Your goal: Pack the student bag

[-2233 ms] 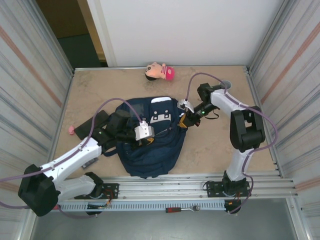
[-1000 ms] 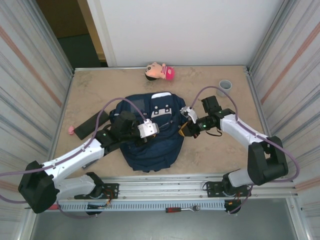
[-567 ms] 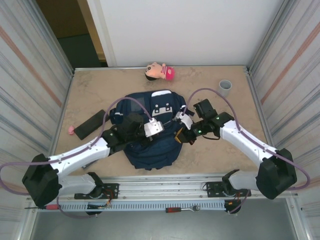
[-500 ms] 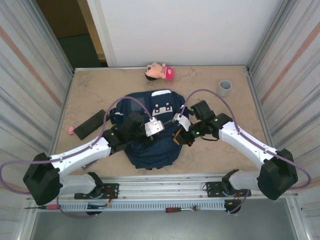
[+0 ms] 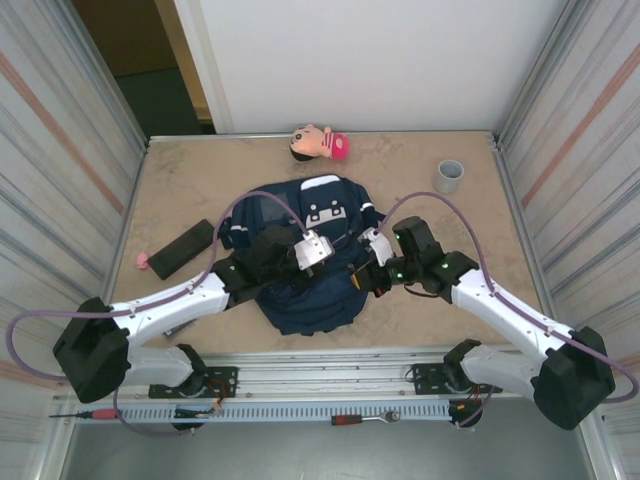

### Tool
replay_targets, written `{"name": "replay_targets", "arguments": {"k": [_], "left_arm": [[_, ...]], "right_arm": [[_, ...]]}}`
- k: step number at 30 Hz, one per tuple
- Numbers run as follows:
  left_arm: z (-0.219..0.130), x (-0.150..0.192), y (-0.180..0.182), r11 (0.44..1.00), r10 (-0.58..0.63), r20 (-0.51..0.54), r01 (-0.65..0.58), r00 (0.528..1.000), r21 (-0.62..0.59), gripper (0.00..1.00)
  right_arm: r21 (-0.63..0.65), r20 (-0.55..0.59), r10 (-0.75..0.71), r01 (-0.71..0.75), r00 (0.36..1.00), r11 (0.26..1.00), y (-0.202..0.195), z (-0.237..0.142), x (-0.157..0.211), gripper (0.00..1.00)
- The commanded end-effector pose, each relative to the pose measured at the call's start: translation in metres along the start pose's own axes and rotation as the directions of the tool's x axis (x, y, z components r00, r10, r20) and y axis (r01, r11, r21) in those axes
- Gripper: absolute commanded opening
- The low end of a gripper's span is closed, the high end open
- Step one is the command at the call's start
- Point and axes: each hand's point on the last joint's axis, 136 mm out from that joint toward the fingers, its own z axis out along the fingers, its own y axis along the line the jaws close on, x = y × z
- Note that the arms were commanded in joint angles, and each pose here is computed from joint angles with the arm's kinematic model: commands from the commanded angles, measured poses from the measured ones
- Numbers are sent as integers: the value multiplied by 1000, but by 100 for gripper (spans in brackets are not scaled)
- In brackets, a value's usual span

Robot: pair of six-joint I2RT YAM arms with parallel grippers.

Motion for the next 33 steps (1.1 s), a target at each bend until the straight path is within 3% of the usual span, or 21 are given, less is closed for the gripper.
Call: {"name": "replay_targets", "arguments": {"k": [1, 2, 4, 5, 8, 13, 22, 28, 31, 33], "left_arm": [[-7, -30, 18, 996, -17, 112, 26, 994, -80, 0], [-7, -30, 18, 996, -20, 111, 29, 994, -81, 0], [-6, -29, 18, 996, -27, 107, 36, 994, -85, 0], [-5, -30, 17, 996, -29, 109, 38, 994, -84, 0], [-3, -32, 15, 996, -32, 114, 41, 993, -77, 0], [-2, -33, 17, 993, -66, 115, 77, 991, -91, 0], [-2, -69, 17, 967, -223, 213, 243, 951, -73, 0], [-5, -82, 15, 962, -250, 262, 269, 932, -41, 0], [-8, -80, 16, 965, -234, 261, 256, 937, -55, 0], [-10, -78, 15, 967, -224, 257, 246, 940, -59, 0]], "right_arm": [[0, 52, 34, -34, 998, 999, 1, -8, -7, 0], [1, 56, 32, -32, 998, 999, 2, -10, -8, 0], [0, 56, 26, -26, 998, 1000, 4, -12, -8, 11], [0, 59, 23, -23, 998, 1000, 5, -14, -9, 12], [-3, 62, 21, -21, 998, 1000, 7, -17, -8, 0], [11, 60, 7, -8, 998, 1000, 13, -17, -11, 0], [-49, 66, -36, 40, 997, 998, 67, 12, -10, 0], [-65, 84, 7, -1, 996, 998, 67, 22, -5, 0], [-52, 95, 30, -25, 995, 998, 62, 17, -7, 9], [-43, 103, 58, -54, 993, 998, 58, 13, -7, 6]]}}
